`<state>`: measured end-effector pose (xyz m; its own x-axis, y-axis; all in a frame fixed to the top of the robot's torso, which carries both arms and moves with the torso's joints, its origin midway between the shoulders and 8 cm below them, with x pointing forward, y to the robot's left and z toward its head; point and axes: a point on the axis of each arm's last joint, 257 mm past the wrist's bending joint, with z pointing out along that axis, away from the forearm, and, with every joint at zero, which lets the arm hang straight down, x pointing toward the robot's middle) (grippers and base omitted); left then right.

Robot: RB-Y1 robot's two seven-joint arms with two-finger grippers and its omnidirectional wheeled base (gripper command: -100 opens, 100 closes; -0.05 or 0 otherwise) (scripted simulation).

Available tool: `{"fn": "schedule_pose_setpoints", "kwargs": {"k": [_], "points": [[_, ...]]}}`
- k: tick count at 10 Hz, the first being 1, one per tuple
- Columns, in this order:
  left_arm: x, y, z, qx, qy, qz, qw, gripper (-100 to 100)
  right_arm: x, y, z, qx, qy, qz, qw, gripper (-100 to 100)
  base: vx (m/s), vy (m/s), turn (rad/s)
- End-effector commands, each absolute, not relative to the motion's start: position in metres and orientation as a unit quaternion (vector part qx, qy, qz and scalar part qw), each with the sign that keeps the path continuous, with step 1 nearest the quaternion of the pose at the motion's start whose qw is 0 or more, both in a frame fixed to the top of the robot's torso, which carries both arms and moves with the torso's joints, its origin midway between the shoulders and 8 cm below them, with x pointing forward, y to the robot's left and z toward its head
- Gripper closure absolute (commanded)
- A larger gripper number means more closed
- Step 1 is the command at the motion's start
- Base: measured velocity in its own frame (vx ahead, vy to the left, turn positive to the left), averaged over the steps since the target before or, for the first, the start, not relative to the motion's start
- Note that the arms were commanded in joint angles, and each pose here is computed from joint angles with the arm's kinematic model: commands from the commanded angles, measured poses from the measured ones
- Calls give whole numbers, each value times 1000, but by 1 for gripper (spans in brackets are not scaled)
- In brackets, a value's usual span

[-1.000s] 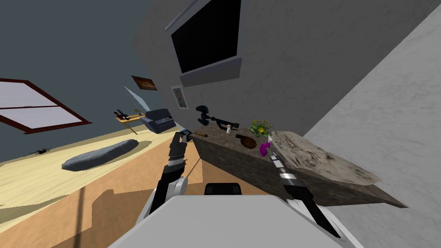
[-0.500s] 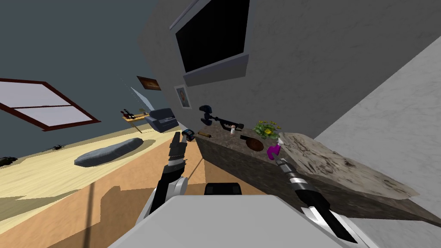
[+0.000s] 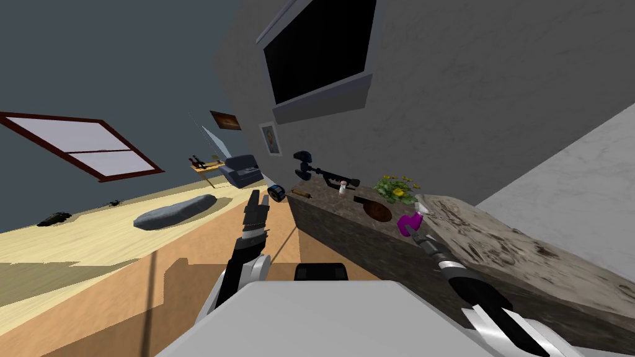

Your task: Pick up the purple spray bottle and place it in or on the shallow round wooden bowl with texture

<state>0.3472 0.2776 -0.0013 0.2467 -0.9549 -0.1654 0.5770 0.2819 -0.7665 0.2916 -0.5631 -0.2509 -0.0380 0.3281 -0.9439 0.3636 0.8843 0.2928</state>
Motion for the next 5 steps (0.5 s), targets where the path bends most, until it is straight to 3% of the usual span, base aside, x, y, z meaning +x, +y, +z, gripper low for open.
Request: {"fn": "schedule_pose_setpoints", "kwargs": {"k": [1, 5], "points": [[347, 278, -1, -293, 322, -522, 733, 0, 284, -585, -257, 236, 732, -48, 637, -100, 7, 93, 113], [347, 278, -1, -293, 322, -522, 733, 0, 271, -636, -250, 223, 750, -117, 612, -100, 13, 77, 95]]}}
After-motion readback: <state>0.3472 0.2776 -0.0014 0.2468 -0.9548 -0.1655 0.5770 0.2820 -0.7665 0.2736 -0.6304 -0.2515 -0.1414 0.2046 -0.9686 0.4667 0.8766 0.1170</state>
